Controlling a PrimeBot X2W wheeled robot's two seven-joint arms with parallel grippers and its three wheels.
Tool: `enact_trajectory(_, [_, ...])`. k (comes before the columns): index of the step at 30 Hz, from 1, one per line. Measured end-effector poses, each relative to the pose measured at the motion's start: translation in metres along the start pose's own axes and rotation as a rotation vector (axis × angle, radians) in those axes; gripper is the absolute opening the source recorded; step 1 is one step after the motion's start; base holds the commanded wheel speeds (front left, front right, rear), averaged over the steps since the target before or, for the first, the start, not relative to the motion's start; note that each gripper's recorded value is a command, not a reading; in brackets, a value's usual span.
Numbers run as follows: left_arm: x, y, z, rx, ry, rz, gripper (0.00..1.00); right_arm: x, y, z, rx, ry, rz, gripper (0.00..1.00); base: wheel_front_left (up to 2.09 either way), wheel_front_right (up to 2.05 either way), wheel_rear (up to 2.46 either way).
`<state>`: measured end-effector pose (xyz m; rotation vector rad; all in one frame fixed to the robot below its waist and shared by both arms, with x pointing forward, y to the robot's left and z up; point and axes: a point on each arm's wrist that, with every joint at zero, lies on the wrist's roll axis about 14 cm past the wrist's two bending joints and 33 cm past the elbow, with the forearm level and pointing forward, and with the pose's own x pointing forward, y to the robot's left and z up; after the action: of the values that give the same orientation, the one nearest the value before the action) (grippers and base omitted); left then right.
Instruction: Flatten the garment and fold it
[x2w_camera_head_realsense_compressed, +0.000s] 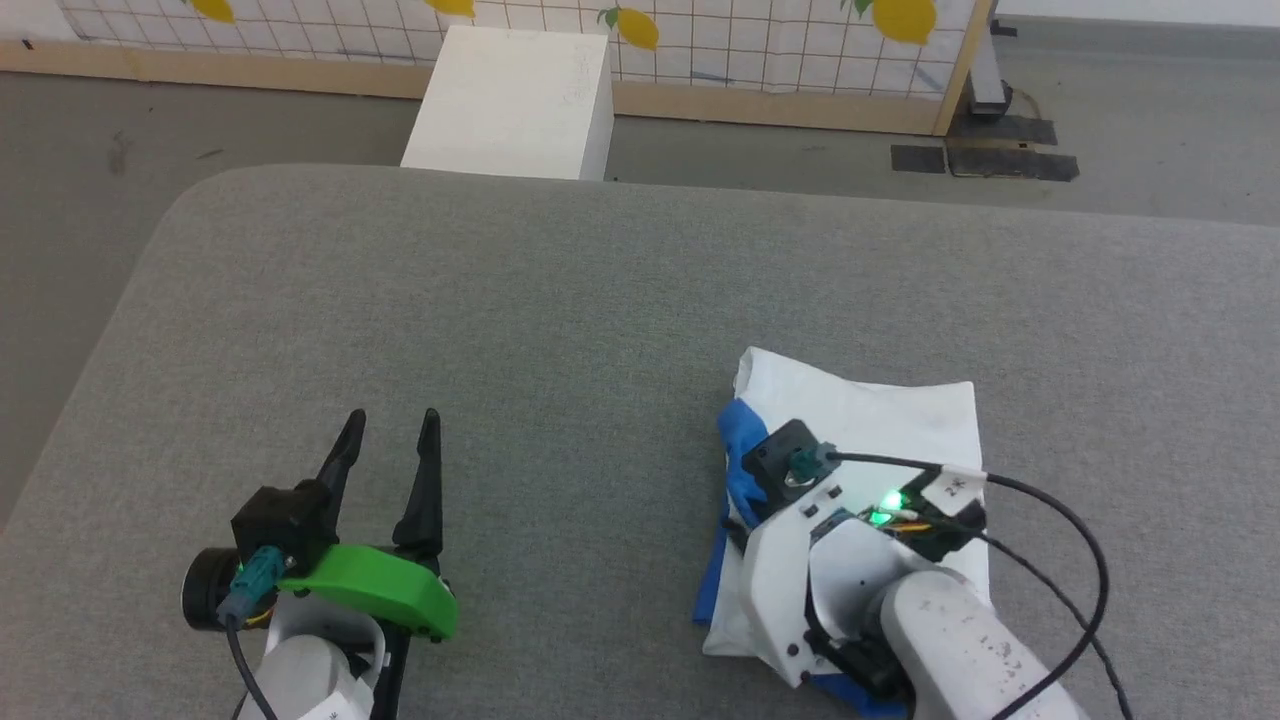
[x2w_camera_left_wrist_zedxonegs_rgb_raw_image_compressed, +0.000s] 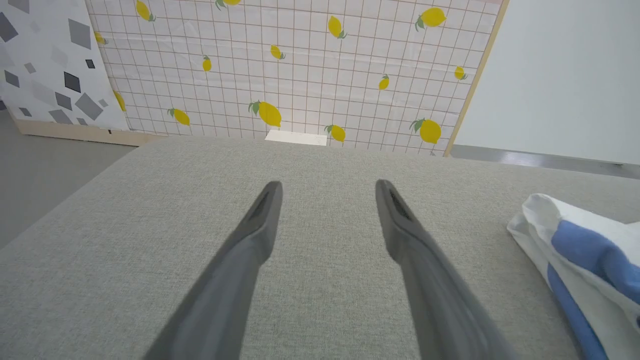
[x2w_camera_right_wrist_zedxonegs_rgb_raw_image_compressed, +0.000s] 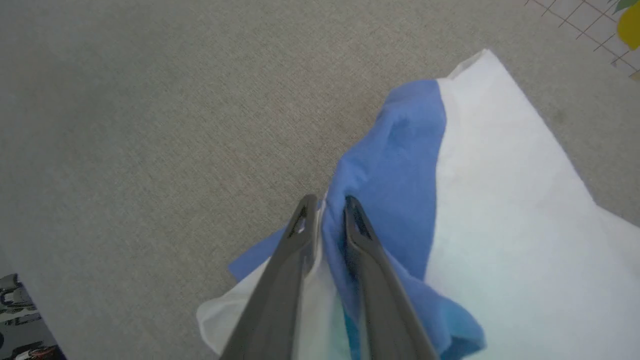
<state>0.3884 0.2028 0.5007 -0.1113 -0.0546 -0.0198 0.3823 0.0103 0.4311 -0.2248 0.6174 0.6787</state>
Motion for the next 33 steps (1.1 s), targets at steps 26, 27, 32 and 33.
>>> enact_trajectory(26, [0.008, -0.020, 0.010, -0.010, -0.034, -0.056, 1.00, -0.122, -0.143, 0.005, 0.541, -0.552, -0.409, 1.00, 0.00, 0.00, 0.00])
enact_trajectory(27, [0.008, -0.021, 0.009, -0.010, -0.032, -0.056, 1.00, -0.117, -0.144, -0.005, 0.567, -0.516, -0.408, 1.00, 0.00, 0.00, 0.00])
enact_trajectory(32, [0.009, -0.020, 0.005, -0.008, -0.022, -0.056, 1.00, -0.091, -0.137, -0.054, 0.688, -0.323, -0.375, 1.00, 0.00, 0.00, 0.00])
enact_trajectory(33, [0.009, -0.020, 0.005, -0.008, -0.020, -0.054, 1.00, -0.087, -0.135, -0.060, 0.706, -0.299, -0.367, 1.00, 0.00, 0.00, 0.00])
